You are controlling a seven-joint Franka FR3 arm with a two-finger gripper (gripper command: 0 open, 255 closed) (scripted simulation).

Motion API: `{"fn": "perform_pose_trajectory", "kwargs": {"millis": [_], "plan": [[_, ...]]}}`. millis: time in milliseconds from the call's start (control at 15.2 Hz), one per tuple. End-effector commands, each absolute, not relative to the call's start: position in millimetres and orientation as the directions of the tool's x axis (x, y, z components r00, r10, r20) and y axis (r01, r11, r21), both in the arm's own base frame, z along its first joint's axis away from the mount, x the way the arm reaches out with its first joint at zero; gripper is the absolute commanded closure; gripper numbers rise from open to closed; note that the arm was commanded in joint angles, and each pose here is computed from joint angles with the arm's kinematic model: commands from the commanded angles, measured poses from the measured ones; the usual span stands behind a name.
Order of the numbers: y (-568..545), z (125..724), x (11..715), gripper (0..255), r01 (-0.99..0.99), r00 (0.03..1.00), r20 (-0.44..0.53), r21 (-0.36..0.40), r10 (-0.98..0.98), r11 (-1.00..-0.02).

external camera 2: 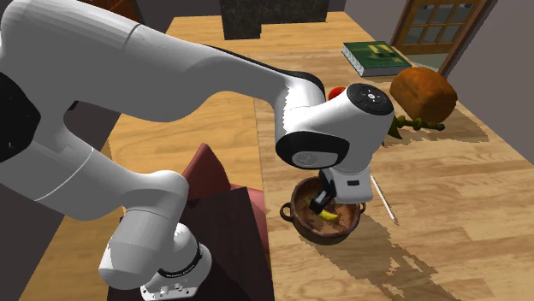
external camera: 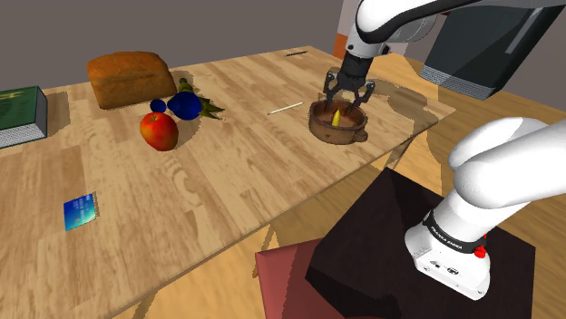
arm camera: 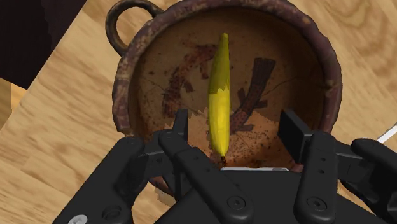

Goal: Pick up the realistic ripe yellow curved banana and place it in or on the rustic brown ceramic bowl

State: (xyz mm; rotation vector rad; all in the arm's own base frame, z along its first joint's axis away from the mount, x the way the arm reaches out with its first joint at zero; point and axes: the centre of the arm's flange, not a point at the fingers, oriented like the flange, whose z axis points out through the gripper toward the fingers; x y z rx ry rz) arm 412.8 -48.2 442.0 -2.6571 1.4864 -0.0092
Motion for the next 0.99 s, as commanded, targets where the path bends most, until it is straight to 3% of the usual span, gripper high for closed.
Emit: {"fn": "perform_pose_trajectory", "kwargs": {"millis": [0,198,462,924], "plan": [[-48.2,442.0,412.8,0,-0.85,0.524,-0.042,-0.087,-0.85,-0.52],[-48.2,442.0,412.8,0,-0.85,0.524,-0.042,-0.087,-0.85,-0.52],[-52.3,491.8,410.2,0,-0.85,0.524,-0.042,-0.087,-0.85,-0.52],[-52.3,491.8,410.2,0,-0.85,0.524,-0.042,-0.087,-0.85,-0.52]]}}
